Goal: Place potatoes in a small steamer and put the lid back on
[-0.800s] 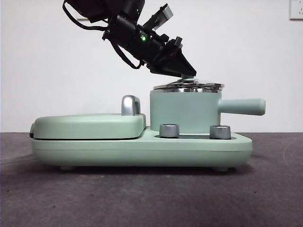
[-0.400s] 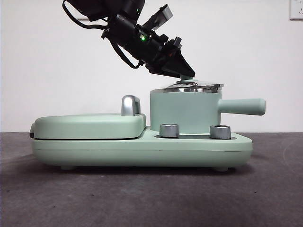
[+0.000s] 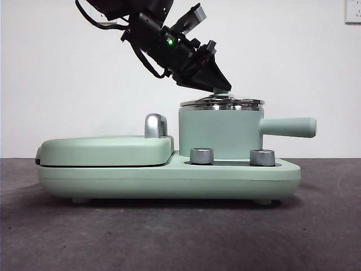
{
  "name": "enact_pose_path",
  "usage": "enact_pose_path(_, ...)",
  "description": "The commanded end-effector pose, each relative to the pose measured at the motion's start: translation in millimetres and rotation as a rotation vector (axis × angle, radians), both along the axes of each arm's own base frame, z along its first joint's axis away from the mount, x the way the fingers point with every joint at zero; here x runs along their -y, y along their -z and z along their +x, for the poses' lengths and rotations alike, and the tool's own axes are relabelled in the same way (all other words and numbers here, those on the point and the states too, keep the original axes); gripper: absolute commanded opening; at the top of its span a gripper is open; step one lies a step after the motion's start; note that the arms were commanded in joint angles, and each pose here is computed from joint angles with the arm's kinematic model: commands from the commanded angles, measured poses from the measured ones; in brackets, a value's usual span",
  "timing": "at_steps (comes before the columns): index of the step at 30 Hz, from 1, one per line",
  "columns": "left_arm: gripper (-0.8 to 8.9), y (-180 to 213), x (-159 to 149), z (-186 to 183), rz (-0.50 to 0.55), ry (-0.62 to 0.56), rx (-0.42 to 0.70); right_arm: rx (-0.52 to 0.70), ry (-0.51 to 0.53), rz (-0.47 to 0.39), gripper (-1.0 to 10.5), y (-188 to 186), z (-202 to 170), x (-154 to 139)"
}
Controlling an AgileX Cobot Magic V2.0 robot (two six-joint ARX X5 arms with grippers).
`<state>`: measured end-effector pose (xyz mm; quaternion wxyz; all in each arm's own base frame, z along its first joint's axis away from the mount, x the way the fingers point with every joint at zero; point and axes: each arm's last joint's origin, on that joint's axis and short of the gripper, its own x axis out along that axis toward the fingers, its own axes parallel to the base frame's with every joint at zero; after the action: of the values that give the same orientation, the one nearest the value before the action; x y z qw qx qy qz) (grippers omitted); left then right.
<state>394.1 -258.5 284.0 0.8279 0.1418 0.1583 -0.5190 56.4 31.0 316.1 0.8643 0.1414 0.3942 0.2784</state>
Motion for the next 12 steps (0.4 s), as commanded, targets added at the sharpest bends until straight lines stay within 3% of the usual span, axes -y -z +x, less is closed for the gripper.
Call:
enact_pose_path(1, 0.04, -8.2, 4.2, 3.5, -0.012, 0.007, 0.012, 0.005, 0.000, 0.013, 4.0, -2.6, 0.4, -0.6)
enact_pose_path(12, 0.04, -5.0, 3.3, 2.0, 0.014, 0.012, -0.012, 0.005, 0.000, 0.013, 4.0, -2.6, 0.5, -0.6)
